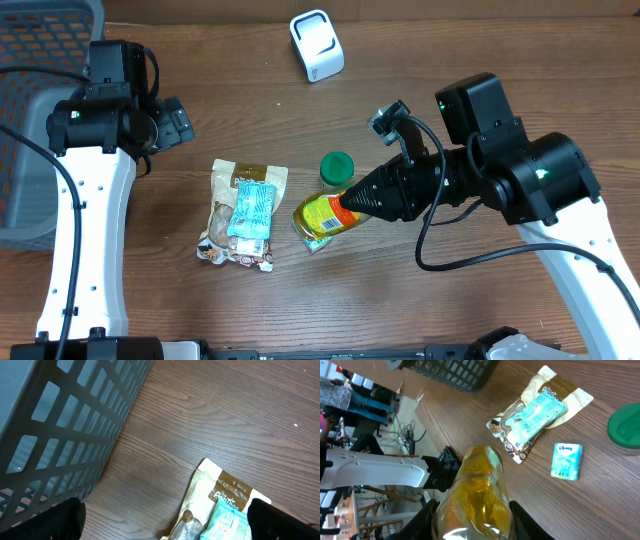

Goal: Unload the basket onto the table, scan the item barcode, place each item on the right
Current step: 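Lift the oil bottle and tilt it sideways with the right gripper, then carry the oil bottle to the white scanner and hold it under it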

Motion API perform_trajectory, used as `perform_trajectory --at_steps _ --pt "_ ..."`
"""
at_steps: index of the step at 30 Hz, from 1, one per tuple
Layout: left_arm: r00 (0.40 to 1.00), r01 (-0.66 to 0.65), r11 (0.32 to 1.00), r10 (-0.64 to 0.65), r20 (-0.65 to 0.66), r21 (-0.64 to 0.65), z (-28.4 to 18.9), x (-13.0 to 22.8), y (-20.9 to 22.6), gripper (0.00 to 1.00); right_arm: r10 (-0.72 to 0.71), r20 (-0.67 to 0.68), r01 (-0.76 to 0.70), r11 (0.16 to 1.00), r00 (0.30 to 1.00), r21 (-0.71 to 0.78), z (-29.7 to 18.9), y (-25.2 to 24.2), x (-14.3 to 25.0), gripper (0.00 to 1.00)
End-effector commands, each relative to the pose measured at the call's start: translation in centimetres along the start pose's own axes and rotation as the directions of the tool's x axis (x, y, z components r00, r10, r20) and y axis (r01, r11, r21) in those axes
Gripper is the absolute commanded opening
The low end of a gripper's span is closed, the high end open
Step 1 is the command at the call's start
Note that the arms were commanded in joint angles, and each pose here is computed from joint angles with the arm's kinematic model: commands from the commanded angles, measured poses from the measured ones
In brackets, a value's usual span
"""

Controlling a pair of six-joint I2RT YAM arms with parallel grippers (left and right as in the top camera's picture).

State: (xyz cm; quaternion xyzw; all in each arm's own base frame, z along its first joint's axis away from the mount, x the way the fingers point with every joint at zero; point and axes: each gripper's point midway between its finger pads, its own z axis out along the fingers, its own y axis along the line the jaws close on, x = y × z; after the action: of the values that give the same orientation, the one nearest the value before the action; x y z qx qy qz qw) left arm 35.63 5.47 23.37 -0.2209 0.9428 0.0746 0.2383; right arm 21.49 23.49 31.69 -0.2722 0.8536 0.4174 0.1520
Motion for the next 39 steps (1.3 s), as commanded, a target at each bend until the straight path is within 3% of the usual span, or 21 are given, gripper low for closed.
perform_trajectory --at_steps 1,14,20,28,34,39 --pt "1.000 -0.007 1.000 0.007 0.018 -0.009 -0.4 -0.4 0.3 1.00 -0.068 0.028 0.070 0.995 0.997 -0.068 -0.6 1.6 -0.5 0.07" --pt "1.000 -0.007 1.000 0.007 0.018 -0.009 -0.4 -0.4 0.3 1.00 -0.089 0.049 0.093 0.991 0.995 -0.095 -0.6 2.2 -1.0 0.05" --pt "1.000 -0.007 1.000 0.007 0.018 -0.009 -0.4 -0.4 0.3 1.00 -0.077 0.039 0.067 0.977 0.996 0.202 -0.9 -3.0 -1.1 0.05" --pt "1.000 -0.007 1.000 0.007 0.018 -0.009 -0.4 -0.4 0.3 0.99 -0.076 0.042 0.036 0.805 0.996 0.592 -3.0 -10.5 -2.4 0.04" --pt "1.000 -0.007 1.000 0.007 0.018 -0.009 -0.4 -0.4 0.3 1.00 -0.148 0.141 0.003 0.698 0.979 0.716 -5.1 -12.4 -6.0 0.03" --pt "1.000 -0.007 1.000 0.007 0.018 -0.009 -0.4 -0.4 0.3 1.00 -0.242 0.201 0.009 0.660 0.949 0.752 -7.8 -10.7 -9.0 0.03"
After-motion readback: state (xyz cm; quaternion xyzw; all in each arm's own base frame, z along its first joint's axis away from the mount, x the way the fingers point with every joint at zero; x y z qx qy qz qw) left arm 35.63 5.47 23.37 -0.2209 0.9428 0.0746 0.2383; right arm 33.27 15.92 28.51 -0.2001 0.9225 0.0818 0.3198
